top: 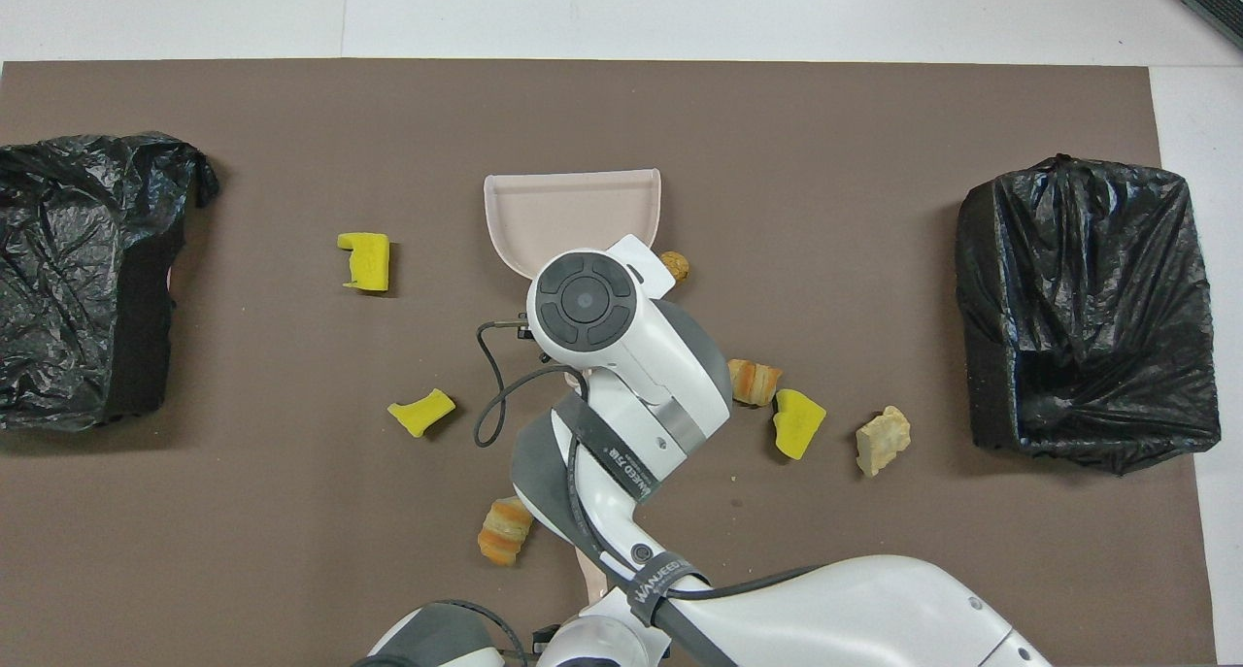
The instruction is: Sweep and dump trash in bin
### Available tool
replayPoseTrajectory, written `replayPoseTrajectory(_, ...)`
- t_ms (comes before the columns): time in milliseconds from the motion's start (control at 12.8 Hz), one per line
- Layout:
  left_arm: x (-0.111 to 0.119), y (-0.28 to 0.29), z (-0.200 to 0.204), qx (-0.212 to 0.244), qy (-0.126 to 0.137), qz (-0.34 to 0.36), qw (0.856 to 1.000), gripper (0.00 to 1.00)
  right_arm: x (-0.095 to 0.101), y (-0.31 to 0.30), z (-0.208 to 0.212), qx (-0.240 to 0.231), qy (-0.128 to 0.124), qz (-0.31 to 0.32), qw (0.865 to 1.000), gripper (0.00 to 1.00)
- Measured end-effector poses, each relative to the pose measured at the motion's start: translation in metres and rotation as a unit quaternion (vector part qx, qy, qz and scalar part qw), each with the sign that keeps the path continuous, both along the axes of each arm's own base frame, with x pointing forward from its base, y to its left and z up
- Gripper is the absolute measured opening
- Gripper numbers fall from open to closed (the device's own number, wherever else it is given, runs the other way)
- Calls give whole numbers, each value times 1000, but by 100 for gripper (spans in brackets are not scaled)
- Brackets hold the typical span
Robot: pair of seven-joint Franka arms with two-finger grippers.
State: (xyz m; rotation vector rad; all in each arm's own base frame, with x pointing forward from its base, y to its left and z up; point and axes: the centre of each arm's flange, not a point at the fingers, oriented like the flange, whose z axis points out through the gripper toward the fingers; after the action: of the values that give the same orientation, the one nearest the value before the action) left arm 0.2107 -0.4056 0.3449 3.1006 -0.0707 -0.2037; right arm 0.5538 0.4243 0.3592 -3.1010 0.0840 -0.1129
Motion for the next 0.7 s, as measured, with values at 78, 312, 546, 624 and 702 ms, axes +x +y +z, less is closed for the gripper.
replayPoseTrajectory(78,0,0,0,0,0,0,1000,44,0,0,-1,0,0,0,1000,56)
replayPoseTrajectory(312,1,1,-1,1,1,2,1000,27,-2,1,-3,-3,1,3,1000,40)
replayPoseTrajectory(546,5,6,0,15,13,4,1000,27,-4,3,-4,-5,1,8,1000,33)
replayPoseTrajectory(624,5,8,3,29,26,0,999,27,-4,3,-3,-4,0,9,1000,33)
replayPoseTrajectory(702,7,10,6,39,34,1,999,27,-3,2,0,-5,-1,14,1000,33)
